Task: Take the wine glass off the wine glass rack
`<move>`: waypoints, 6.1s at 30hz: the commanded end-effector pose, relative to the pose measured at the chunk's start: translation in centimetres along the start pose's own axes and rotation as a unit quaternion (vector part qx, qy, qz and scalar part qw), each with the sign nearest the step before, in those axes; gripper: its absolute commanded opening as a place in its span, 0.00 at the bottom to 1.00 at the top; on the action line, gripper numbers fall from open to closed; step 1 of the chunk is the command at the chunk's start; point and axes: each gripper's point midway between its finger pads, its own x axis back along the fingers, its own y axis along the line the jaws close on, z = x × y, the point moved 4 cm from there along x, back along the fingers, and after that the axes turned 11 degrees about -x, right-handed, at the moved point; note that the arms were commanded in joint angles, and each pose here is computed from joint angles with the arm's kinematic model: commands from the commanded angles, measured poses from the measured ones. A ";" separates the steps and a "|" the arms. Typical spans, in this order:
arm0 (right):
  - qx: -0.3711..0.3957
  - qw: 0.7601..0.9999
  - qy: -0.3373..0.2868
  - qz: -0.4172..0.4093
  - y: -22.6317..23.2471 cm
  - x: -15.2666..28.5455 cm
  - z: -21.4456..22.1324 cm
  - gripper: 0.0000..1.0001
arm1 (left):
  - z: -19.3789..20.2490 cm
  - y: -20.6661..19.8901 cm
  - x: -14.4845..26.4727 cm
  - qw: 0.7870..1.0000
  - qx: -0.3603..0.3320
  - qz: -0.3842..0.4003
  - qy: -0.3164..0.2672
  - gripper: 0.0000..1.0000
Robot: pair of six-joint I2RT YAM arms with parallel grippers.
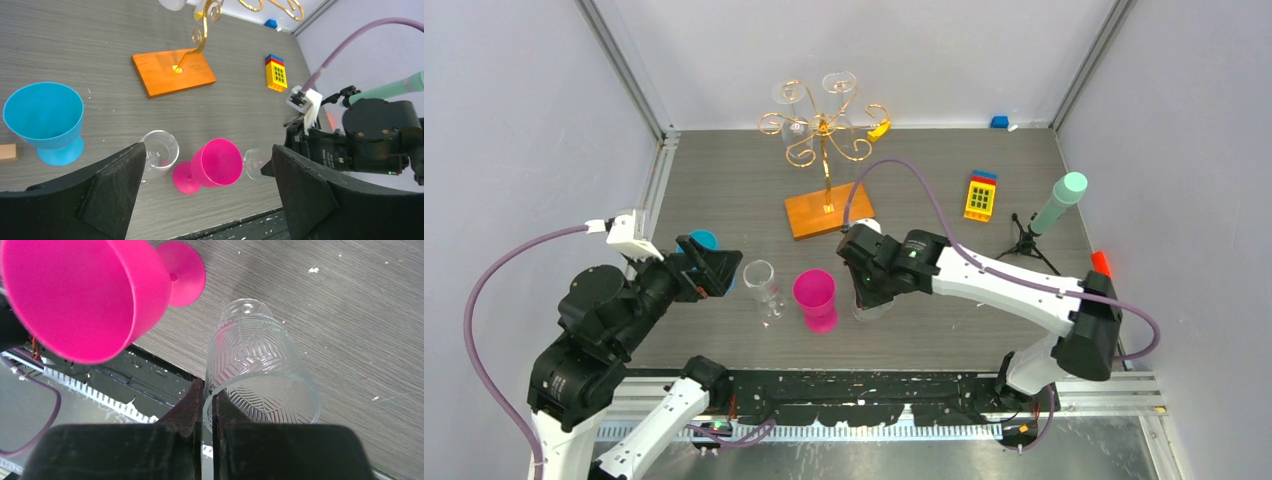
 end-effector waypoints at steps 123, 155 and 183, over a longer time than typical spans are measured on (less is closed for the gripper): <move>-0.085 0.956 -0.245 -0.137 0.1 11.0 -5.9 0.49 | -11.5 4.9 -36.3 0.943 0.266 0.186 0.079 0.28; -0.077 0.950 -0.261 -0.151 0.0 11.0 -6.0 0.49 | -17.8 3.0 -35.2 0.930 0.289 0.225 -0.026 0.00; -0.080 0.951 -0.256 -0.155 0.1 11.0 -5.9 0.50 | -16.0 -0.6 -30.3 0.945 0.210 0.248 0.028 0.00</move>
